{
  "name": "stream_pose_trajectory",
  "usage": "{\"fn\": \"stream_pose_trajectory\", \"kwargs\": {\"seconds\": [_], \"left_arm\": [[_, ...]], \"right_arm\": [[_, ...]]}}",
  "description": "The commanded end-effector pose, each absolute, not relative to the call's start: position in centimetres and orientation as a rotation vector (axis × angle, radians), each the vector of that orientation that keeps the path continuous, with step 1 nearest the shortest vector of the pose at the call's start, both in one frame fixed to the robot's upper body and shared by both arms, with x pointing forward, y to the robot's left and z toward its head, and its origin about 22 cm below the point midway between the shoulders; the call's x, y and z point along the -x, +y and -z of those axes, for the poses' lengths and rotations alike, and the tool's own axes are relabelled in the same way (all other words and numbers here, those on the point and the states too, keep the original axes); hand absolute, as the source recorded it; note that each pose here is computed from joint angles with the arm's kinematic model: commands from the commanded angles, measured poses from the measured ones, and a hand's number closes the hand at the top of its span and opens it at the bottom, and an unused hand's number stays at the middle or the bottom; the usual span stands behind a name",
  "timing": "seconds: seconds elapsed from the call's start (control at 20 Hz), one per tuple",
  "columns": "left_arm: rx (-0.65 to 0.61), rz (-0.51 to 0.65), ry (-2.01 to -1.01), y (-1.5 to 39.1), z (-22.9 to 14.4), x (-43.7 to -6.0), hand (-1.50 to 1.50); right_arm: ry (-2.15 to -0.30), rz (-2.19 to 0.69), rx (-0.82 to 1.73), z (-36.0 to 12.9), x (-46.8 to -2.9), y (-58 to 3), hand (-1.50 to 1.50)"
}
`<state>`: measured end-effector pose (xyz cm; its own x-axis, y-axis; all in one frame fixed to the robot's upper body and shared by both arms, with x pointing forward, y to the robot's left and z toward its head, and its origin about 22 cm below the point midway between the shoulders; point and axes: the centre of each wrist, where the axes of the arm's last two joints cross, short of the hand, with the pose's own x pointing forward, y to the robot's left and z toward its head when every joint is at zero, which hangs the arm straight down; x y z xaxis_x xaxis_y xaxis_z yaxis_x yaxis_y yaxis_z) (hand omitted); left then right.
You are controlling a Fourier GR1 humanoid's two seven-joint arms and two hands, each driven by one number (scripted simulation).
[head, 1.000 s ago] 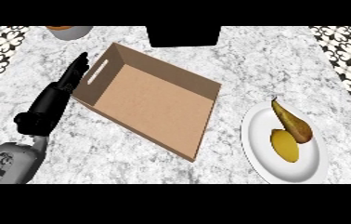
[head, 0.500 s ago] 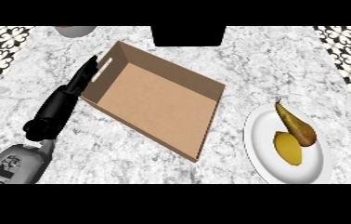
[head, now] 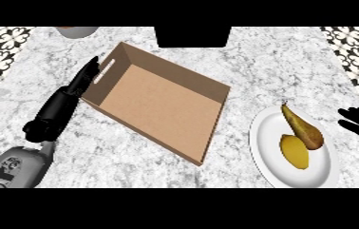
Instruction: Pick the lemon from the plate and place it in the cardboard box
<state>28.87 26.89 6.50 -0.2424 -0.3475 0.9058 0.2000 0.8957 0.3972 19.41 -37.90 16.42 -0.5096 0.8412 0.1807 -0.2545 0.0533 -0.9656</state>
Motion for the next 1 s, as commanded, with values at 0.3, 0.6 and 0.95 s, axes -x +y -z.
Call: {"fn": "stream_pose_trajectory", "kwargs": {"seconds": [0.3, 0.6, 0.95], "left_arm": [[-0.098, 0.547, -1.756, 26.5, -7.7, -28.5, 0.00], [-0.105, 0.508, -1.742, 26.4, -5.5, -28.1, 0.00], [-0.088, 0.539, -1.747, 25.7, -5.3, -29.0, 0.00]], "right_arm": [[-1.247, -1.629, 0.706, -16.5, -18.3, -31.0, -1.50], [-1.183, -1.634, 0.689, -13.9, -16.7, -30.7, -1.50], [-1.182, -1.640, 0.776, -11.0, -17.0, -28.8, -1.50]]}}
